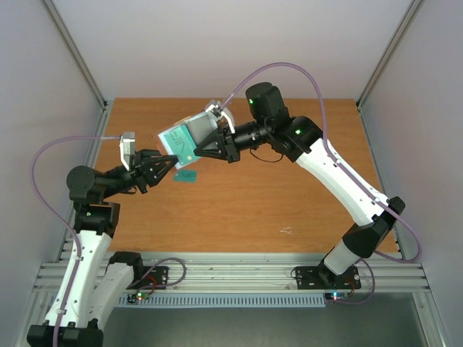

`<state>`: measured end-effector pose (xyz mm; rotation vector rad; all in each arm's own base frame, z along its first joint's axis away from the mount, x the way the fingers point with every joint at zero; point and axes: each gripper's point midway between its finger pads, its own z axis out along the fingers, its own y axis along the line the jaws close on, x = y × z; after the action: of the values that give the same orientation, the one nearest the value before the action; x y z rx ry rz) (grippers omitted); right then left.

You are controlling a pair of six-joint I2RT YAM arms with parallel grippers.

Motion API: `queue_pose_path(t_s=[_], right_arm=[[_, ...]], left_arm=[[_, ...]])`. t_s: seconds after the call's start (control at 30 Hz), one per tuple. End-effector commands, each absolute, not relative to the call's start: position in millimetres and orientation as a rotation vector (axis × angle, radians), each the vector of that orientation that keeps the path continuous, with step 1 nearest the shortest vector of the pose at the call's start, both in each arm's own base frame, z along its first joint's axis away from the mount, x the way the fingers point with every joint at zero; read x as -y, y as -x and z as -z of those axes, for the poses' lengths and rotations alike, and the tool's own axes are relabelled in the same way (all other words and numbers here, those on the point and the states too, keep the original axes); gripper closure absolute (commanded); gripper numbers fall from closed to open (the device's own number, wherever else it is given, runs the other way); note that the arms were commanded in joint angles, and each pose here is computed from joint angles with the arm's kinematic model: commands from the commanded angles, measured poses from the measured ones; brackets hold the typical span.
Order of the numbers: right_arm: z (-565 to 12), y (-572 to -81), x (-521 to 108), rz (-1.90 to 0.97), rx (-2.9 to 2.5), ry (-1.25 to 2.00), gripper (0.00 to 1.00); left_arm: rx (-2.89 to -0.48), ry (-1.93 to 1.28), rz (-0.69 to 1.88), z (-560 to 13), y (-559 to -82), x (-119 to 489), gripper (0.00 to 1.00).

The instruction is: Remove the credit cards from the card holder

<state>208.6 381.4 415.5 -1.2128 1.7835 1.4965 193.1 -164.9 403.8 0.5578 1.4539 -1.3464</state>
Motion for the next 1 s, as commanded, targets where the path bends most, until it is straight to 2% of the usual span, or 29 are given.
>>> queue_pose_path(t_s=[0.0,0.1,0.27,0.97], right_arm=[[-434.1,-204.1,-373.3,-1.484,-1.72,1.205,0.99],[-434.0,-205.5,-370.9,-1.475,-1.725,1.199,0.99],[-431.4,-206.2,-368.5,-1.451,-1.736,1.201,0.99],[-428.6,-217.7,-347.4,-1.384,-1.788,1.141,0.99]], left_arm=[[-1.403,-0.596,1.341,-410.6,-189.1,165.7,0.75],[-1.405,-0.598,1.344,-409.6,-188.3,165.9,0.79],[-1.415,-0.587,1.342,-407.5,-189.9,165.7,0.99],[-1.449,-0.54,1.333,-401.6,-197.3,163.6,1.0]])
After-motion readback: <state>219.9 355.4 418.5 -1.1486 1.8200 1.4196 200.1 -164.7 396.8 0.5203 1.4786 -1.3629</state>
